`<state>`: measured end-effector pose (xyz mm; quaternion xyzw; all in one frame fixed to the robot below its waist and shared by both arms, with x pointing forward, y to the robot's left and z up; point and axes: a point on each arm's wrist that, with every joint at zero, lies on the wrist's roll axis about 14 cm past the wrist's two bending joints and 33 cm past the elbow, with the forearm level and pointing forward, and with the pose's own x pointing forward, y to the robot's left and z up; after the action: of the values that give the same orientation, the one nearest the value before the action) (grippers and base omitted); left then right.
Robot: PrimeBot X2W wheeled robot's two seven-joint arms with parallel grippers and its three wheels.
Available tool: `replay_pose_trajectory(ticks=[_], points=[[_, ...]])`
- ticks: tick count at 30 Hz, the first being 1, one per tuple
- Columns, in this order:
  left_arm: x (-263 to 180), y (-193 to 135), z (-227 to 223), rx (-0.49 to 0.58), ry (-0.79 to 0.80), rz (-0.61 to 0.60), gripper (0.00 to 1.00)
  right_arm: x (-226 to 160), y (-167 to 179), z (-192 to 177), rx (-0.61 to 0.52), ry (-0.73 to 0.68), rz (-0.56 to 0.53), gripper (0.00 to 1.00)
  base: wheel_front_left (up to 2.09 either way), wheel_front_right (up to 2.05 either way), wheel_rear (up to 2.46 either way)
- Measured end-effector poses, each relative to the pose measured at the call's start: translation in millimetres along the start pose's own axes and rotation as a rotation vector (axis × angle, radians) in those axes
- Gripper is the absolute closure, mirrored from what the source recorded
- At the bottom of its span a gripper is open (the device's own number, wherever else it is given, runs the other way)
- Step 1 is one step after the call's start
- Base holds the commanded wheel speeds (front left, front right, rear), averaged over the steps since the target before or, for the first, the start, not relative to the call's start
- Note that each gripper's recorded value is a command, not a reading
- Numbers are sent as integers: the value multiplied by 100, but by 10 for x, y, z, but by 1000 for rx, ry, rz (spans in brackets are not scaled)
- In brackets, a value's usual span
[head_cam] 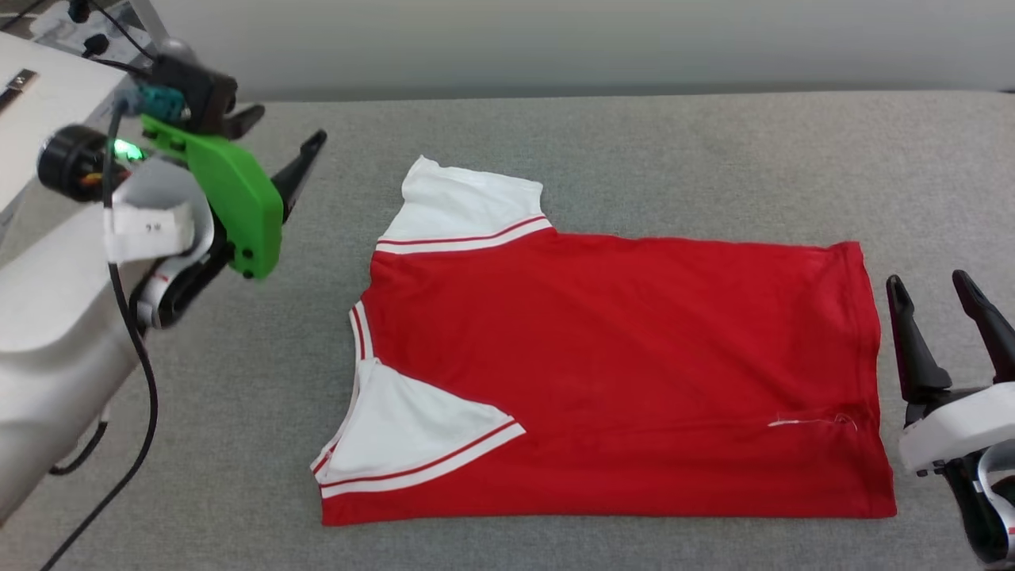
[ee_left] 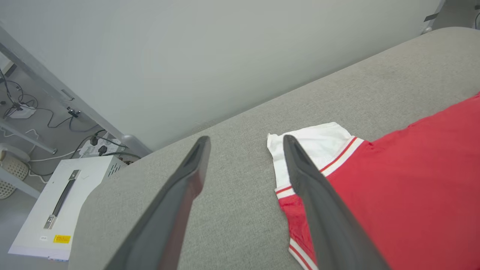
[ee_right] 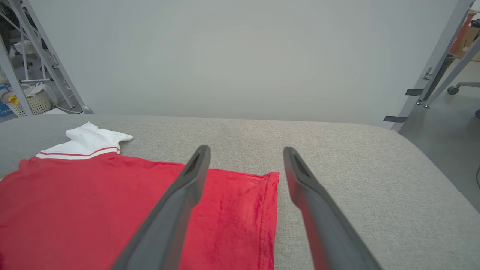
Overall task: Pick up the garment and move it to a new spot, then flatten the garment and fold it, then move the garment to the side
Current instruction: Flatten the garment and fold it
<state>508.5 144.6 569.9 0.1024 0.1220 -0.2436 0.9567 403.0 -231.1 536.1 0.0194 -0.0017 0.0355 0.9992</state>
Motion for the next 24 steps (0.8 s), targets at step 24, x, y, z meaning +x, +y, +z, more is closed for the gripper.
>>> replay_pose_trajectory(ticks=[24], points=[[1620,-278,-1312,-32,763,-226,0,481,-65,-782,-51,111,-25,0,0,0,0]])
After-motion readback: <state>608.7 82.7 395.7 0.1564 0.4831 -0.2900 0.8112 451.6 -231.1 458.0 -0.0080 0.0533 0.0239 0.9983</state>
